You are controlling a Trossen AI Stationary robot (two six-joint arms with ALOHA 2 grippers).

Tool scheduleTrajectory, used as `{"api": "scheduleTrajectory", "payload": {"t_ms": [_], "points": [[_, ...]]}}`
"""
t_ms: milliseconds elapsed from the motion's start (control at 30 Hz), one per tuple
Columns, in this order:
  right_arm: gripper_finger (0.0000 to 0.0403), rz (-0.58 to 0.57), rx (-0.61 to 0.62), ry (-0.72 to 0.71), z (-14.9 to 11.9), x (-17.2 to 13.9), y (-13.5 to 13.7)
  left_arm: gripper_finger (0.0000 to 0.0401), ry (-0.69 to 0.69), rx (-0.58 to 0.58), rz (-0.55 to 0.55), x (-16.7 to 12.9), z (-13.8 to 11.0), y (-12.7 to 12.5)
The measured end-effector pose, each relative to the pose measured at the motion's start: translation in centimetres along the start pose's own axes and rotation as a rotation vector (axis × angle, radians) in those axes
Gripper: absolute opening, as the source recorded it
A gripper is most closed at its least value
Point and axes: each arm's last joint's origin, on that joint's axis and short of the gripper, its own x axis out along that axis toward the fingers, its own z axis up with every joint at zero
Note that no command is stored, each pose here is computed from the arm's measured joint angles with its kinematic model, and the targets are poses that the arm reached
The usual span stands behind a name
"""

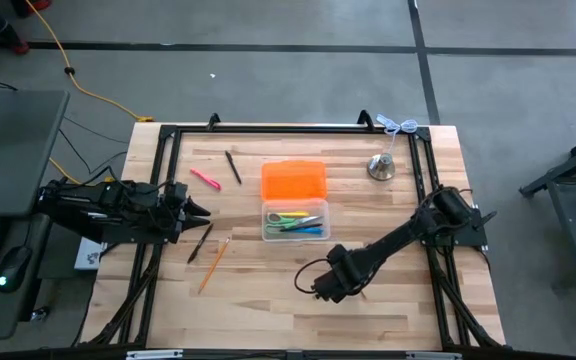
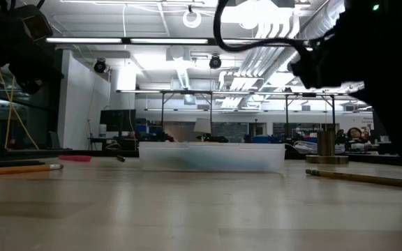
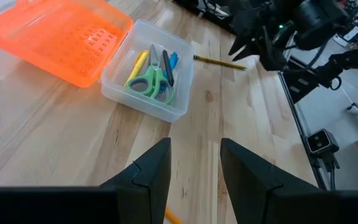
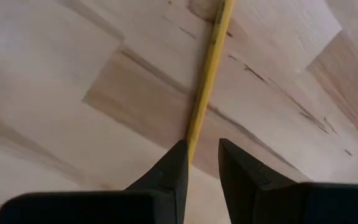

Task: Pick & place school supplies into a supply box
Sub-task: Put the yellow pencil into the orange supply box

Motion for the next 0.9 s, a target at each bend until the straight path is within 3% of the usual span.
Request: {"api": "scheduleTrajectory", "payload": {"t_ms": [900], "points": [[0.0067,0.065,-0.038,0.012,2.3,2.5,-0.6,0.017,0.001,-0.022,0.001,0.0,0.0,0.0]]}}
